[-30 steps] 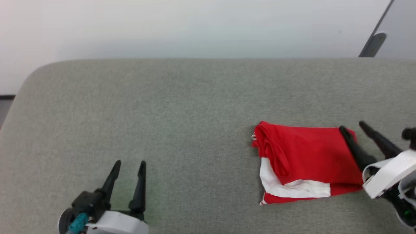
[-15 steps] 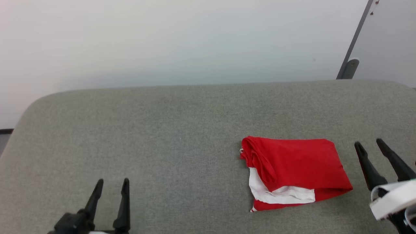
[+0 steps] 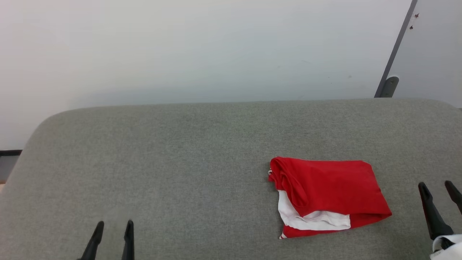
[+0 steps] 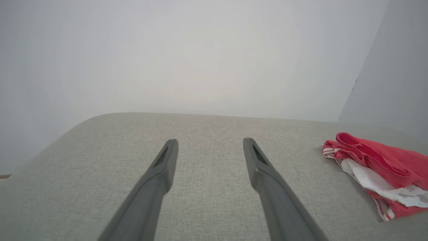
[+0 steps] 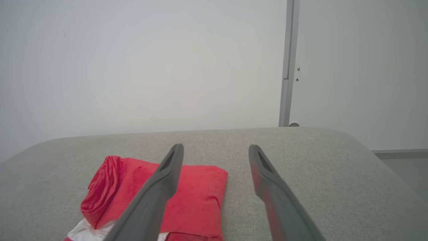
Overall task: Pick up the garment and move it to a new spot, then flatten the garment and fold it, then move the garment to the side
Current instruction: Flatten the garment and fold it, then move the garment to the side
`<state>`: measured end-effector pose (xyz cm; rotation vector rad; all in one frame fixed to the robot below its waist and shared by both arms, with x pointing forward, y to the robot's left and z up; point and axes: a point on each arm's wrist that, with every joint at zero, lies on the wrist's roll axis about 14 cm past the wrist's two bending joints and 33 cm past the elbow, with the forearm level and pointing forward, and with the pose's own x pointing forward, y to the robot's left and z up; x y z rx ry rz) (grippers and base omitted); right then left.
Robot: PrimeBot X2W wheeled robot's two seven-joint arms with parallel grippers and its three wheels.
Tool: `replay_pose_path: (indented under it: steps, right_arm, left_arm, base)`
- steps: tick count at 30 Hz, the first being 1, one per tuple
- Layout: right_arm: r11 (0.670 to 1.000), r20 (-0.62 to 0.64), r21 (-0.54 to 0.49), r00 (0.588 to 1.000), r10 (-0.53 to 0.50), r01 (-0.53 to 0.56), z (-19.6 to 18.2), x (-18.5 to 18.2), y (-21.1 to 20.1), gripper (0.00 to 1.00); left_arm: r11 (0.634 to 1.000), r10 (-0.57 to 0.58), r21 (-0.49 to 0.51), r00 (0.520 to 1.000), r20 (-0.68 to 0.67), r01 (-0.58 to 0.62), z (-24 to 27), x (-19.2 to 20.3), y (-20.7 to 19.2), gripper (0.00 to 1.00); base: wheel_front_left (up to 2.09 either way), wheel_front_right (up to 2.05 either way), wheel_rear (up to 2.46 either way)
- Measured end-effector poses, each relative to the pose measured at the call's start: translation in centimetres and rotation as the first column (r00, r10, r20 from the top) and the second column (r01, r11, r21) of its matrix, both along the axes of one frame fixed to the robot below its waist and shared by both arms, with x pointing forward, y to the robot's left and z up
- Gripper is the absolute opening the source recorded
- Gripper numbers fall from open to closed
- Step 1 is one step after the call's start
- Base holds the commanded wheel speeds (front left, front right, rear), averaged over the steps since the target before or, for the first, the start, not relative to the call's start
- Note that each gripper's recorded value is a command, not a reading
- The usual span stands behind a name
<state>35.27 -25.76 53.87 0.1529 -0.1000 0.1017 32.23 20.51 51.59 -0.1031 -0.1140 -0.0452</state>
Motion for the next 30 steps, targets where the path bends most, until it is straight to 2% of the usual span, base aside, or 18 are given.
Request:
replay_pose_path:
  steps: [7,24,30]
  right_arm:
    - [1.000,0.012,-0.002,1.000,-0.017,0.017,0.0,-0.8,-0.2,1.00]
    - [1.000,0.002,0.008,1.000,-0.012,0.012,-0.2,-0.5,0.2,1.00]
    - [1.000,-0.046,-0.006,0.999,0.020,-0.021,-0.6,0.5,0.8,1.00]
  left_arm:
    - [1.000,0.017,0.002,1.000,0.006,-0.017,0.2,-1.2,0.4,1.00]
    - [1.000,0.005,-0.015,1.000,-0.007,-0.005,-0.2,-0.8,-0.1,1.00]
    - [1.000,0.003,-0.027,1.000,-0.004,-0.003,-0.1,-0.6,-0.4,1.00]
  base:
    - [0.00,0.00,0.00]
    - [0.00,0.00,0.00]
    - [0.00,0.00,0.00]
